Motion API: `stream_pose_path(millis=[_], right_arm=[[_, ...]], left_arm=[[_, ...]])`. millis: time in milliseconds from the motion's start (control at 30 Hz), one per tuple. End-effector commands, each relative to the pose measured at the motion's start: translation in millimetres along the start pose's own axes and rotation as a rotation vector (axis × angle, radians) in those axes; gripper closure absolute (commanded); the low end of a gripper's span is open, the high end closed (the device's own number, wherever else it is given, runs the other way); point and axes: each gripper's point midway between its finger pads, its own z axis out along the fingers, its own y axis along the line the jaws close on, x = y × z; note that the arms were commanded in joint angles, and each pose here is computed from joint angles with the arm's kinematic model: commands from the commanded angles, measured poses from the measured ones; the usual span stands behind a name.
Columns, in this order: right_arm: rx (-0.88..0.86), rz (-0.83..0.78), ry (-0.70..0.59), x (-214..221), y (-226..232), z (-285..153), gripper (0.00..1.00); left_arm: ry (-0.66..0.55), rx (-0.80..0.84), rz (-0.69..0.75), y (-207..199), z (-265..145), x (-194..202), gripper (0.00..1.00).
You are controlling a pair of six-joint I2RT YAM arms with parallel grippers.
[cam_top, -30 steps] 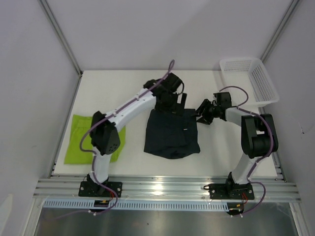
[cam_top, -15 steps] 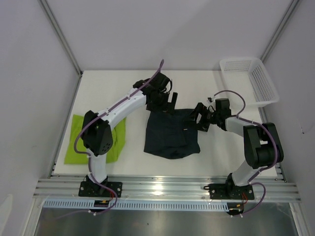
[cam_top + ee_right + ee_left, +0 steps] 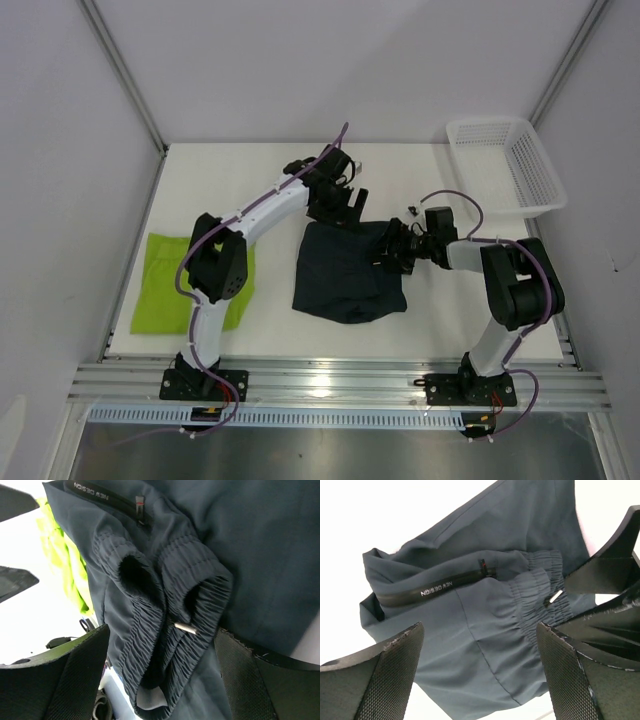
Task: Fold and stack the shorts
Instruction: Fold the shorts
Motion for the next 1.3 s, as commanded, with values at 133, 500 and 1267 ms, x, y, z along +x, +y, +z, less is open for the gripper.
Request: stream_pose_path(millis=[133,500,1267], right_arm=[[-0.049,-0.054,-0.001,2.1,14.9,9.6,0.21],[-0.003,-0.083,0.018,9.0,21.1,33.7,0.43],[-0.073,-0.333,0.007,35.3,95.4,8.3,1.00]], left_arm=[[0.007,0.059,0.035,0.1,17.9,-7.5,0.09],[0.102,0.166,-0.059,-10.8,54.4,24.6,0.37],[0.004,0.292,-0.107,5.1,23.4,-45.2,0.51]])
